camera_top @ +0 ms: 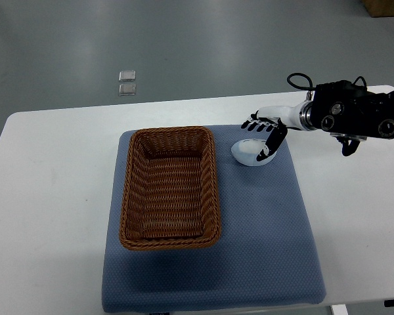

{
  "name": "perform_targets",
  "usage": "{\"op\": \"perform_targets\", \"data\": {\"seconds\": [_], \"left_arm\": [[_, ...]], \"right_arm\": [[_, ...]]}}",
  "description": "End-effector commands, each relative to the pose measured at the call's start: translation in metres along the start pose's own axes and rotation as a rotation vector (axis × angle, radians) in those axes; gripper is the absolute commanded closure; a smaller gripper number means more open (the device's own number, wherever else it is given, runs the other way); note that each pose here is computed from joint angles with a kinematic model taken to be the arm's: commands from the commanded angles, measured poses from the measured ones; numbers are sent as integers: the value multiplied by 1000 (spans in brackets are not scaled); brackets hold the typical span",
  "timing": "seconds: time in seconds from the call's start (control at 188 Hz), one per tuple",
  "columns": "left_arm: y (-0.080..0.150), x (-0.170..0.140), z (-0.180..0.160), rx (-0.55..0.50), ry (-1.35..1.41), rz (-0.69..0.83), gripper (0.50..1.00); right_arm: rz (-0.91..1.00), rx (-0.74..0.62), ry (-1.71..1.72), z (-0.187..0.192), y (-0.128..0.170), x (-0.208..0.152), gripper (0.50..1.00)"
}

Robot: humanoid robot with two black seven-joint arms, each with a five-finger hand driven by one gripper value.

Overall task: Place blue toy in brown basket
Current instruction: 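Lower the right hand over the pale toy and close fingers around it, then lift the toy with the right hand and carry it over the basket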

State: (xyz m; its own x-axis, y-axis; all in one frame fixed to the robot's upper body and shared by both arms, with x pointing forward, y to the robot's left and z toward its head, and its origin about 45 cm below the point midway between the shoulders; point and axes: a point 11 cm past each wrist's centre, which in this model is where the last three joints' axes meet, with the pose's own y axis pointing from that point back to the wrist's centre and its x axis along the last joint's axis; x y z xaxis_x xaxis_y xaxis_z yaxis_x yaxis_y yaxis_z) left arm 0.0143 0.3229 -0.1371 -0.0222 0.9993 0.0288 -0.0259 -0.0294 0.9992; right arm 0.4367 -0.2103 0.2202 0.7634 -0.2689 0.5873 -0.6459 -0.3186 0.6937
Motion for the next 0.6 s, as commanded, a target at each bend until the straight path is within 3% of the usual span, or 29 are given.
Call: {"op": "perform_targets", "data": {"seconds": [0.0,0.377,0.467,0.547,0.594], "left_arm": [[0,0,0,0,0,0,500],[0,0,-1,2,1,0,500],[0,0,-1,2,1,0,500],[0,0,-1,2,1,0,500],[0,0,0,0,0,-1,500]], "right_arm": [[4,-11,5,5,-6,-5,636],[-8,-20,24,10,-15,-19,683],[-6,-25,30,12,-15,-19,744],[-5,-33,46,16,-17,-21,871],[4,-33,57,15,-18,-21,916]]}}
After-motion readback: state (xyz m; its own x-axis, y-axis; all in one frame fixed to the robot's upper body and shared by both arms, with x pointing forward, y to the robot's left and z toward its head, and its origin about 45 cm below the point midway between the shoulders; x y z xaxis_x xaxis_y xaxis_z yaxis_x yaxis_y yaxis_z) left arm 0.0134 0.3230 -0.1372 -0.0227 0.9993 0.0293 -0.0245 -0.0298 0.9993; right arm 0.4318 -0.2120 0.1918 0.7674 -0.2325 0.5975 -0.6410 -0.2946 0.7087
